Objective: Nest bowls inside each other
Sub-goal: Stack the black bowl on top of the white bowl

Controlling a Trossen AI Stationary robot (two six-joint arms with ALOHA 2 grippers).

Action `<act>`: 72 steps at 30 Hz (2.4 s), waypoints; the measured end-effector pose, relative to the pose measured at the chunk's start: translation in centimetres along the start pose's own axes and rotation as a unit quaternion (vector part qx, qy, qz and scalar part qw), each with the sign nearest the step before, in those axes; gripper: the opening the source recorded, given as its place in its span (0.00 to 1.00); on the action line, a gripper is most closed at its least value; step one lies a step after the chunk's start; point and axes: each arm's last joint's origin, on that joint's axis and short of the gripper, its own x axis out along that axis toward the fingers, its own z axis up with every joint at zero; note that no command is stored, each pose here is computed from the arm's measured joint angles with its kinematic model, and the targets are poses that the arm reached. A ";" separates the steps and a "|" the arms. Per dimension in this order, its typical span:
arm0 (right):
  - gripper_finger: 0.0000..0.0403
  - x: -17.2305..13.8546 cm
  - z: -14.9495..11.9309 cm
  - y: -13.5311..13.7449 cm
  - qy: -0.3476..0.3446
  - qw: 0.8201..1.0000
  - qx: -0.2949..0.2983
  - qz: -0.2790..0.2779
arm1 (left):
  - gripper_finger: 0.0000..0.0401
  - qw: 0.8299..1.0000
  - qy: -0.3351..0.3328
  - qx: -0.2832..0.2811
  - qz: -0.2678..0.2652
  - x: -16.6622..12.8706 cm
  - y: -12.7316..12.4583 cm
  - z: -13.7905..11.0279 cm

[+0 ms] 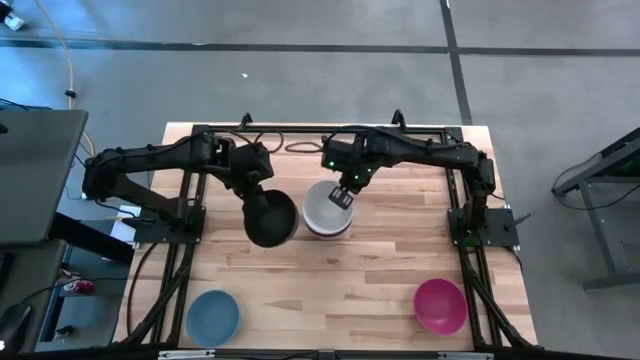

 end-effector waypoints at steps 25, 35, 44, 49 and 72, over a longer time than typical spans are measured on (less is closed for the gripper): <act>0.29 -7.5 -3.4 -1.5 -0.140 0.990 -0.001 -0.024 | 0.00 0.997 -0.063 -0.022 -0.033 -1.4 0.7 3.6; 0.33 -11.8 -7.1 -0.7 -0.207 0.976 -0.064 -0.007 | 0.00 0.998 -0.052 0.030 -0.024 -0.4 -0.8 10.7; 0.33 -16.2 -12.0 0.9 -0.294 0.946 -0.125 0.048 | 0.00 0.998 0.015 0.056 -0.010 3.2 -1.5 13.5; 0.33 -19.1 -14.7 1.5 -0.362 0.912 -0.163 0.101 | 0.00 0.998 0.023 0.056 -0.014 4.1 -1.6 14.2; 0.33 -22.8 -20.8 2.8 -0.423 0.849 -0.248 0.196 | 0.00 0.996 0.084 0.015 -0.006 8.9 -0.7 15.4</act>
